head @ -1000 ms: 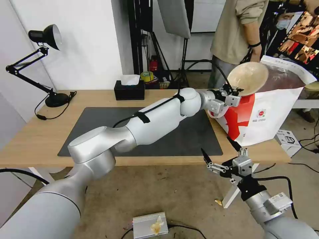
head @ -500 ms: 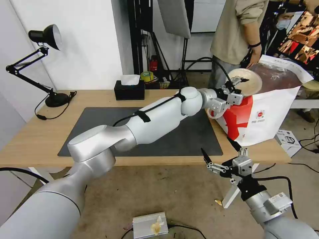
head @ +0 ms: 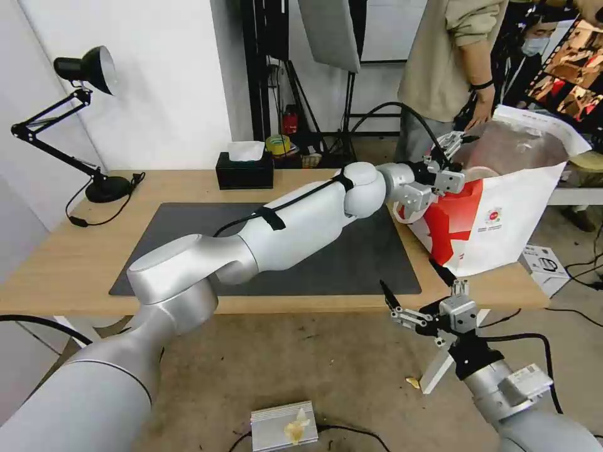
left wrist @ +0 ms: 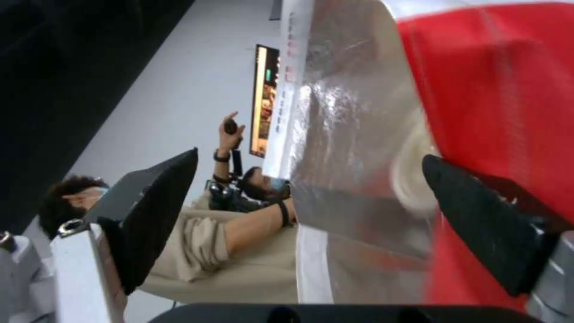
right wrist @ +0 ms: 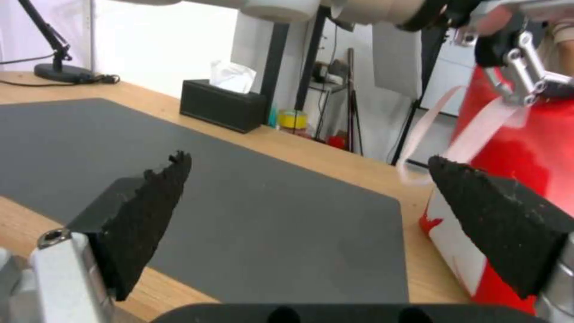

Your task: Pick up the trash from the table and place it into the takeout bag.

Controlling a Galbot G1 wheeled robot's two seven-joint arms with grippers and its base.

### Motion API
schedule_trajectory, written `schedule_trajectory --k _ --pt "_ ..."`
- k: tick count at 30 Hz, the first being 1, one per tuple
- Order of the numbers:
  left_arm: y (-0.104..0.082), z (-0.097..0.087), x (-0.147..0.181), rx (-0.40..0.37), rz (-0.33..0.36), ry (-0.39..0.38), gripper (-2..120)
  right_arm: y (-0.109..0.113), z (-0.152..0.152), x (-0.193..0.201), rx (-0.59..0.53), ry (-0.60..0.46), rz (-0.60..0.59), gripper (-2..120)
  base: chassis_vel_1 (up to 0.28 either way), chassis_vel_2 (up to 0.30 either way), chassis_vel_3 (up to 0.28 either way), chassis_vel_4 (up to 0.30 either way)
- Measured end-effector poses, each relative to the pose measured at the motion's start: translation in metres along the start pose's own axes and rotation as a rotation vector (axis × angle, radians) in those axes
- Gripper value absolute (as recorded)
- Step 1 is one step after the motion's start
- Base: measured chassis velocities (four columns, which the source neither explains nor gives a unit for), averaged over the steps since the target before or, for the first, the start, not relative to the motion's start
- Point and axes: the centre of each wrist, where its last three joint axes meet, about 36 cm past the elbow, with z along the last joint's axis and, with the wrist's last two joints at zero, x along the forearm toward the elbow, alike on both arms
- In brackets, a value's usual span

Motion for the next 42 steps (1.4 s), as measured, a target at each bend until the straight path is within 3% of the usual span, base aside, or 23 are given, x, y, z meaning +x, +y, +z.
schedule_trajectory --k 13,18,21,23,27,28,31,32,35,36,40,42 --pt "0.021 0.001 0.0 0.004 -0.121 0.0 100 0.0 0.0 0.0 0.0 0.0 0.0 100 0.0 0.0 0.0 0.0" --pt "0.026 0.0 0.0 0.085 -0.157 -0.008 100 0.0 0.0 0.0 0.0 0.0 0.0 100 0.0 0.0 0.0 0.0" --pt "0.027 -0.003 0.0 0.206 -0.184 -0.021 100 0.0 0.0 0.0 0.0 0.0 0.0 100 0.0 0.0 0.0 0.0" --pt "0.027 -0.003 0.0 0.234 -0.188 -0.024 100 0.0 0.0 0.0 0.0 0.0 0.0 100 0.0 0.0 0.0 0.0" --pt "0.025 -0.008 0.0 0.397 -0.231 -0.04 100 0.0 0.0 0.0 0.0 0.0 0.0 100 0.0 0.0 0.0 0.0" --pt "0.025 -0.008 0.0 0.397 -0.231 -0.04 100 0.0 0.0 0.0 0.0 0.0 0.0 100 0.0 0.0 0.0 0.0" --pt "0.024 -0.013 0.001 0.573 -0.273 -0.035 100 0.0 0.0 0.0 0.0 0.0 0.0 100 0.0 0.0 0.0 0.0" --pt "0.024 -0.013 0.001 0.573 -0.273 -0.035 100 0.0 0.0 0.0 0.0 0.0 0.0 100 0.0 0.0 0.0 0.0" --pt "0.027 -0.015 0.006 0.749 -0.318 -0.022 100 0.0 0.0 0.0 0.0 0.0 0.0 100 0.0 0.0 0.0 0.0" --pt "0.027 -0.015 0.006 0.749 -0.318 -0.022 100 0.0 0.0 0.0 0.0 0.0 0.0 100 0.0 0.0 0.0 0.0" --pt "0.036 -0.012 0.019 0.913 -0.366 -0.004 100 0.0 0.0 0.0 0.0 0.0 0.0 100 0.0 0.0 0.0 0.0" --pt "0.039 -0.009 0.023 0.936 -0.376 0.0 100 0.0 0.0 0.0 0.0 0.0 0.0 100 0.0 0.0 0.0 0.0"
